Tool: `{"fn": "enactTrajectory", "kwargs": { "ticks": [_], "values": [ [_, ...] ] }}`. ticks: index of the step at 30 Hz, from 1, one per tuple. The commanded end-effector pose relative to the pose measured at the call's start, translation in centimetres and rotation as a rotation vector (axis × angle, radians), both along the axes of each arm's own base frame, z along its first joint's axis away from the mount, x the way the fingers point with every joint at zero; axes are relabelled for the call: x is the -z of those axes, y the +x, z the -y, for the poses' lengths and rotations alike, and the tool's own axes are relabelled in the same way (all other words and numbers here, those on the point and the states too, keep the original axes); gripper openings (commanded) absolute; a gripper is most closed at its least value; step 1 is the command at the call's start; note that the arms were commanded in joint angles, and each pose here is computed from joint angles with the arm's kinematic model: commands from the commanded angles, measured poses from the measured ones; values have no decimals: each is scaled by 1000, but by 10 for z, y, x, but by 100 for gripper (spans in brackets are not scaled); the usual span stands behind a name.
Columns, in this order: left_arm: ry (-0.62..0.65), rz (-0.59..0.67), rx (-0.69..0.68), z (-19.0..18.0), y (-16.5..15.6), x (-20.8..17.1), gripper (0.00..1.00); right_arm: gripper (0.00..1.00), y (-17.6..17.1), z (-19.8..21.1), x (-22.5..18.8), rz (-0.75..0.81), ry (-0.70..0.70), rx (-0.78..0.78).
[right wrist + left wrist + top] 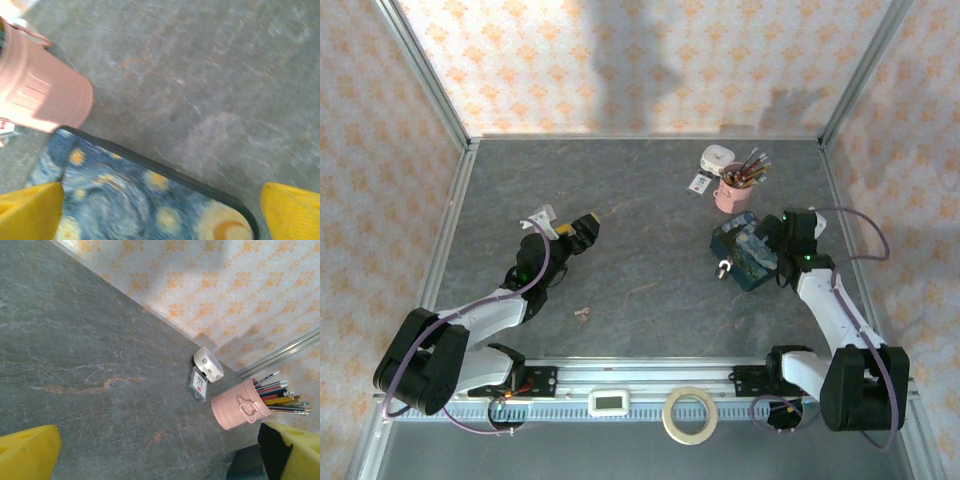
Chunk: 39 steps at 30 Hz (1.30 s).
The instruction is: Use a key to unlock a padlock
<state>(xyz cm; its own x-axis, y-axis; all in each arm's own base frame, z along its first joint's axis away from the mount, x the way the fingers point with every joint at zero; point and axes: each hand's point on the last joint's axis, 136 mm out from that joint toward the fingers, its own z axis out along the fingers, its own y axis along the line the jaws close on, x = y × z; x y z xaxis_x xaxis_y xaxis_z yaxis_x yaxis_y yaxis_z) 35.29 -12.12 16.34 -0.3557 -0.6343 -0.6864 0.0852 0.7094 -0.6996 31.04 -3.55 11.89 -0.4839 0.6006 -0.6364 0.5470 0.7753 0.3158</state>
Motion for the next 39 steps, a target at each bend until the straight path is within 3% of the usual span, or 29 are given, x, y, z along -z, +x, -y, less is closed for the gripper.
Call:
{"fn": "enactTrajectory", "kwargs": {
  "ticks": [1, 5, 8, 19, 24, 32, 39],
  "values": [
    [-29, 40, 28, 7, 2, -19, 99, 100, -28, 5, 32, -88, 27, 68],
    [-39, 48, 20, 7, 3, -22, 99, 100, -10, -27, 40, 1, 165, -92],
    [-41, 45, 15, 5, 2, -22, 99, 99, -1, -41, 44, 26, 196, -178],
    [-68, 45, -19, -2, -3, -18, 99, 73, -14, -92, 75, -27, 265, -400],
    [-75, 47, -31, -3, -1, -19, 99, 62, 0, -123, 70, -20, 261, -494],
    [-74, 26, -33, -4, -4, -15, 99, 62, 41, -204, 68, -20, 285, -621],
    [-30, 1, -52, -11, -12, -13, 99, 62, 101, -265, 74, -26, 282, -683]
  ]
}}
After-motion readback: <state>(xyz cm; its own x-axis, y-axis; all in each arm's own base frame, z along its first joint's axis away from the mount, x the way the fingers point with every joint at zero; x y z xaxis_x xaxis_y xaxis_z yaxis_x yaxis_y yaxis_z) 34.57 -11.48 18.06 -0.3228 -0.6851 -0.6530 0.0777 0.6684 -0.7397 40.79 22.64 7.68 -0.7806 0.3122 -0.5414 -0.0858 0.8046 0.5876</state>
